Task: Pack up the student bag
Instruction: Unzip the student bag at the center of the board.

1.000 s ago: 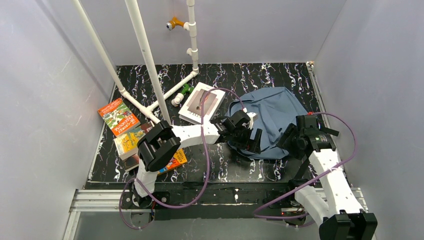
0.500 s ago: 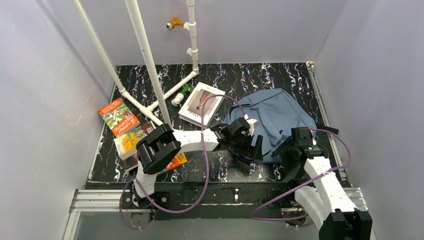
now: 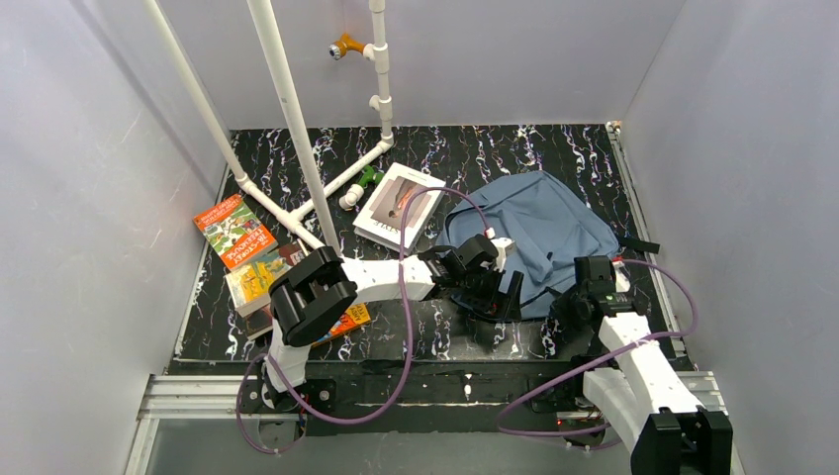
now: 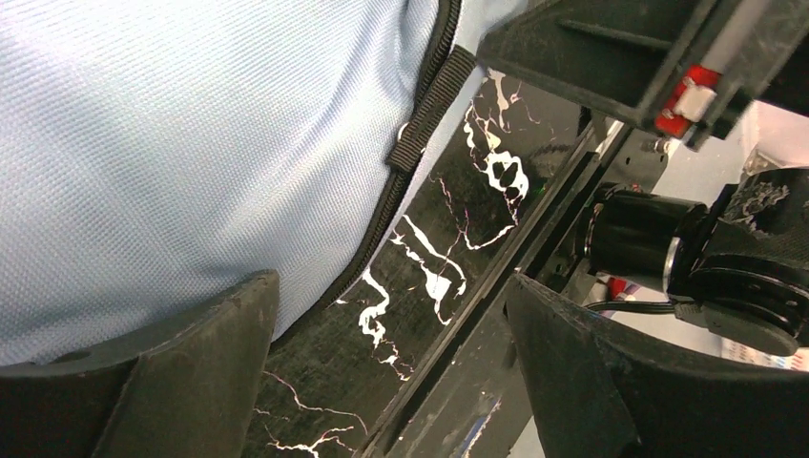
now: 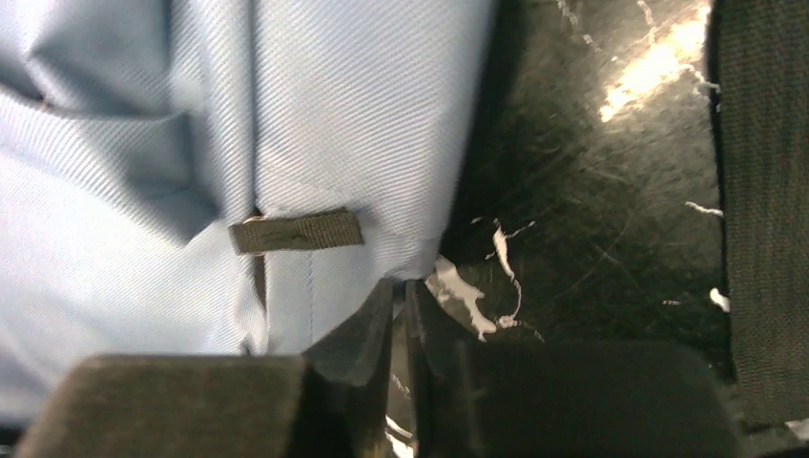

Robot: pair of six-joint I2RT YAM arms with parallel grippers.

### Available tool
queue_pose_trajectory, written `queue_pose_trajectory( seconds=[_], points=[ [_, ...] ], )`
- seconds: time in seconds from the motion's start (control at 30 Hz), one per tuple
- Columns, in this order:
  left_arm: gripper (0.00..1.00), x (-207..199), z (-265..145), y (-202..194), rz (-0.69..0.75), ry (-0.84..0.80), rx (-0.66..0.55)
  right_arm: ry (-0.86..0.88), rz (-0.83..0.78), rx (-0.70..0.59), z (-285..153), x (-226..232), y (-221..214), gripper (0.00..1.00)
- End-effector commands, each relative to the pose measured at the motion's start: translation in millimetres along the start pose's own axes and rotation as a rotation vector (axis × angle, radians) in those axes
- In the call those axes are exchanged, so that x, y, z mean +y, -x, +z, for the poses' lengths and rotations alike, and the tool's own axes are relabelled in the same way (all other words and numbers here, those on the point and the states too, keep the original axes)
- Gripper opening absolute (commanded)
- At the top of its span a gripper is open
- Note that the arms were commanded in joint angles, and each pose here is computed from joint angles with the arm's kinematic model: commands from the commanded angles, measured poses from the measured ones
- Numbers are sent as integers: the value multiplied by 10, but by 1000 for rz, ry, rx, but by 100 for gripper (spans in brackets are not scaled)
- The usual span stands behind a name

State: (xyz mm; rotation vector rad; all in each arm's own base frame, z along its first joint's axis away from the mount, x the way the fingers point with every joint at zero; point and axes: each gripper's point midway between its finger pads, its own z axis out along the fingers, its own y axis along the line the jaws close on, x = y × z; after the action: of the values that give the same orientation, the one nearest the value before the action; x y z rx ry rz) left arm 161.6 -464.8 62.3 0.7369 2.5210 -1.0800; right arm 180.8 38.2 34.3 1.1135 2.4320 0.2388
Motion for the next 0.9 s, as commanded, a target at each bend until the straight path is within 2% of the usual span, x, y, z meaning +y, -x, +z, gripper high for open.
queue_pose_trajectory(
  seconds=[0.0,0.17,0.43,0.73,0.87],
  points=[
    [90,49,-177,-121,40,78,52,89,-23,-103,59,160,188,3],
    [91,17,-261,157,131,138,8,225,-138,-158,-139,365,275,1],
    [75,-39,-37,506,189,179,-11,247,-176,-201,-295,359,325,1],
    [65,-71,189,716,143,188,-20,264,-183,-203,-328,384,327,1],
    [55,-39,279,768,139,211,-20,271,-188,-185,-319,390,289,1]
  ],
)
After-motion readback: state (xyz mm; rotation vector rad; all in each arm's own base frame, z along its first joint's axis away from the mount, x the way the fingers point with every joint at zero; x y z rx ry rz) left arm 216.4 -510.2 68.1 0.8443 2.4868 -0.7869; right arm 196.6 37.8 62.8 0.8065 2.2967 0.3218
